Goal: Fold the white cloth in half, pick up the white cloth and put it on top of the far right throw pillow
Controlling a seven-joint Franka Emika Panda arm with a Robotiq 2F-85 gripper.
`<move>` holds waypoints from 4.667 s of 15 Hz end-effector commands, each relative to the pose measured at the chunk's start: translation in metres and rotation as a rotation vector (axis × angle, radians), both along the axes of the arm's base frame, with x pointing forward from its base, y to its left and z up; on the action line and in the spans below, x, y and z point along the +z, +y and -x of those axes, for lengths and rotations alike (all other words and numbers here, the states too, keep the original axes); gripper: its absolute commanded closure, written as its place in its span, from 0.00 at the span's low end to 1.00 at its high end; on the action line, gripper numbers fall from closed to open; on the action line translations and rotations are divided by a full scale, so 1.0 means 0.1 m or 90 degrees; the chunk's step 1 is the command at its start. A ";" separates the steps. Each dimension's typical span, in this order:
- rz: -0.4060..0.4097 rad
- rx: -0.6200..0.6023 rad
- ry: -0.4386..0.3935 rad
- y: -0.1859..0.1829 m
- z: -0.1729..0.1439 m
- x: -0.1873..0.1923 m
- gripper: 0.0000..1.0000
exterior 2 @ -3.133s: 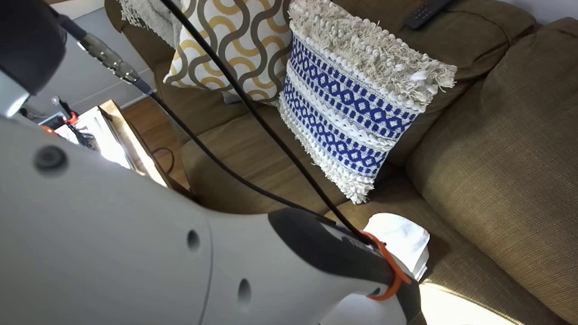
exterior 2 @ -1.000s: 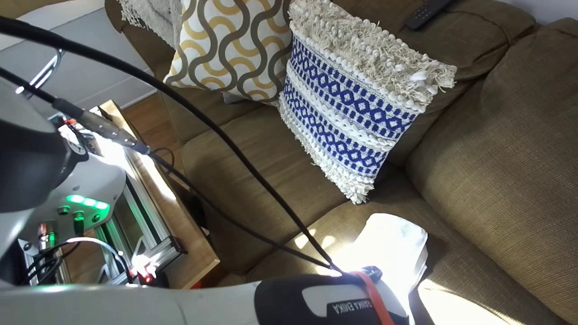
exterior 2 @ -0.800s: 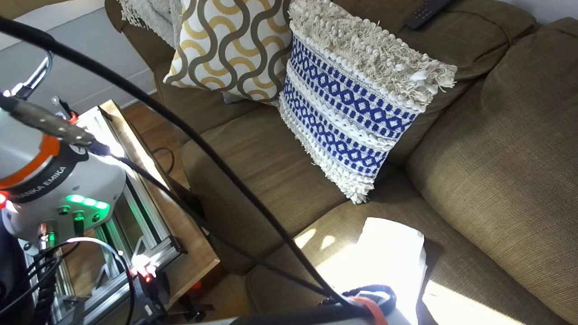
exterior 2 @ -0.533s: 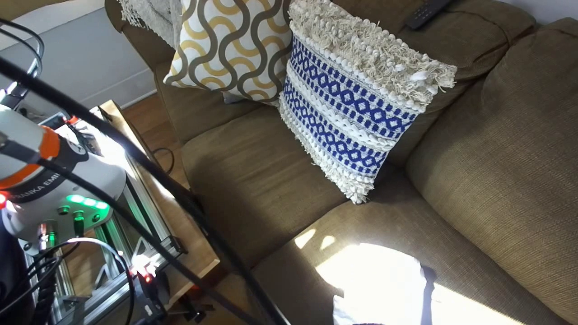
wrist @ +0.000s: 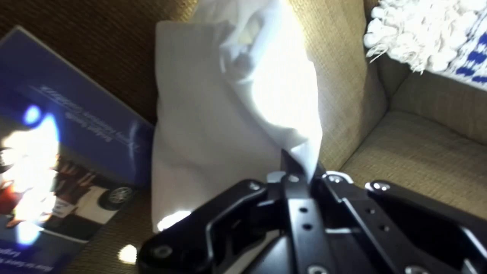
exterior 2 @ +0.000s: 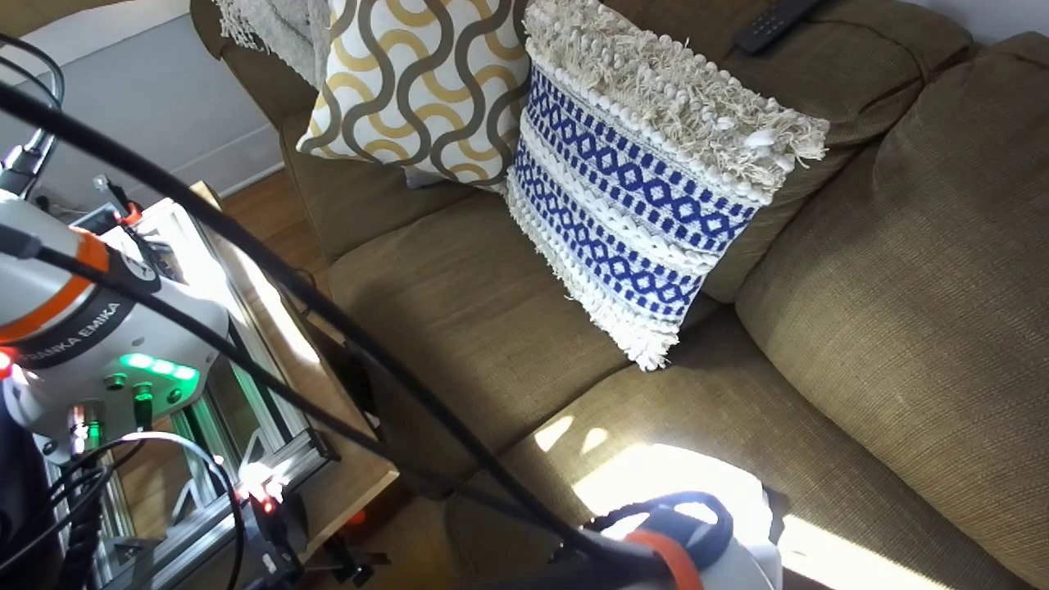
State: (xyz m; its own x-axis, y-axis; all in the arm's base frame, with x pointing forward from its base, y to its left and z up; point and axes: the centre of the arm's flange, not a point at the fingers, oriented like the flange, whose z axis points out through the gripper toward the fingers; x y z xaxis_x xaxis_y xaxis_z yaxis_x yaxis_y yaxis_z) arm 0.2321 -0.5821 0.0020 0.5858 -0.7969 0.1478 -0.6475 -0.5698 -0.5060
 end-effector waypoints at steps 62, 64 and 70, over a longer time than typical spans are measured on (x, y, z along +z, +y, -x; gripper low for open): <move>0.040 0.042 -0.065 0.83 -0.63 -0.53 0.97; 0.082 0.105 -0.089 1.18 -0.82 -0.39 0.97; 0.200 0.260 -0.149 2.10 -1.20 0.16 0.97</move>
